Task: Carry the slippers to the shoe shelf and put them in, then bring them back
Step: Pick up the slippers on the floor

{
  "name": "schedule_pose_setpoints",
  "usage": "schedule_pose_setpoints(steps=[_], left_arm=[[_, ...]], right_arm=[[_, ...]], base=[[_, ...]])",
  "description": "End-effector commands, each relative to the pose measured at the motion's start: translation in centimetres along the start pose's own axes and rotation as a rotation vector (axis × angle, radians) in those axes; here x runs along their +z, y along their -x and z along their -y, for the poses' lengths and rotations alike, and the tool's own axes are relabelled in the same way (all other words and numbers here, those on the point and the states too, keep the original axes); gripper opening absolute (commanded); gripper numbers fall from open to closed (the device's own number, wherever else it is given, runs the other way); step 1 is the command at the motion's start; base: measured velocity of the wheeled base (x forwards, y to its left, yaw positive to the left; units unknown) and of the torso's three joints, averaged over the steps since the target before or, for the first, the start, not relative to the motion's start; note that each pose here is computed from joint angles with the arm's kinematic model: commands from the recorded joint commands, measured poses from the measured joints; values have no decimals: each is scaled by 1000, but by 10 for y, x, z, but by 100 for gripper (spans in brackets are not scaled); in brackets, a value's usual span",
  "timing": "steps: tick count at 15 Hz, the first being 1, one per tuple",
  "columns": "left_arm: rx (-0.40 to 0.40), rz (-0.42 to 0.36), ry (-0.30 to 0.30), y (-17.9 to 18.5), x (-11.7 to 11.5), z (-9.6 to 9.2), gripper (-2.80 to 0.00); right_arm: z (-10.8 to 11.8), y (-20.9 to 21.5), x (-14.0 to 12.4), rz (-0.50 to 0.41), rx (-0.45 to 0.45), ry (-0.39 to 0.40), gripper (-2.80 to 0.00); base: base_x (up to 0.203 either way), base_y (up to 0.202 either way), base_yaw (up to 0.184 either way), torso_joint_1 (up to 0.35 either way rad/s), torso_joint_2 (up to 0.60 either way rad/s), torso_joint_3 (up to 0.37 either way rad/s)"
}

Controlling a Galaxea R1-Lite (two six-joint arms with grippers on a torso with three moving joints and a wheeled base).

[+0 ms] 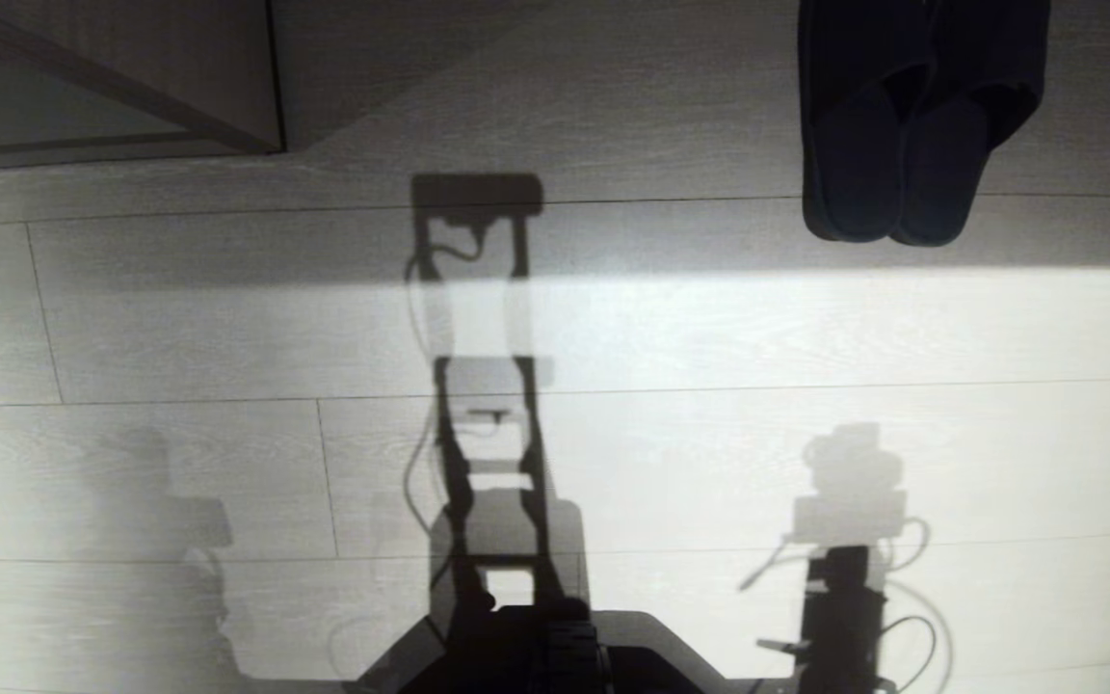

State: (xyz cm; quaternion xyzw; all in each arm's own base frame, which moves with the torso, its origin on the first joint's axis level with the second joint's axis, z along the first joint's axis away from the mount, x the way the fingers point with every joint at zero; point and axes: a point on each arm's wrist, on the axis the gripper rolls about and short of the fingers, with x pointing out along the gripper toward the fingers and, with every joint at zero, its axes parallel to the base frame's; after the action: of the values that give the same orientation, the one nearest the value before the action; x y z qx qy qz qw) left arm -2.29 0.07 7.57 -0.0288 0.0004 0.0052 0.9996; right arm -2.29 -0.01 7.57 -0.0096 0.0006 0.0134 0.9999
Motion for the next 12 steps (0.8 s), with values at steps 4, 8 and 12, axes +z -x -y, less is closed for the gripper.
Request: schedule_pose_setpoints(steps=[4,8,12], left_arm=[[0,3,2,0,0,0,-280],[-1,3,2,0,0,0,-280],[0,3,2,0,0,0,-280]], right_arm=[[0,0,0,2,1,1,-280],[0,0,0,1,1,3,-280],[0,8,24,80,7,13,-280]], base=[[0,0,0,0,0,0],[0,0,0,0,0,0],[0,0,0,0,0,0]])
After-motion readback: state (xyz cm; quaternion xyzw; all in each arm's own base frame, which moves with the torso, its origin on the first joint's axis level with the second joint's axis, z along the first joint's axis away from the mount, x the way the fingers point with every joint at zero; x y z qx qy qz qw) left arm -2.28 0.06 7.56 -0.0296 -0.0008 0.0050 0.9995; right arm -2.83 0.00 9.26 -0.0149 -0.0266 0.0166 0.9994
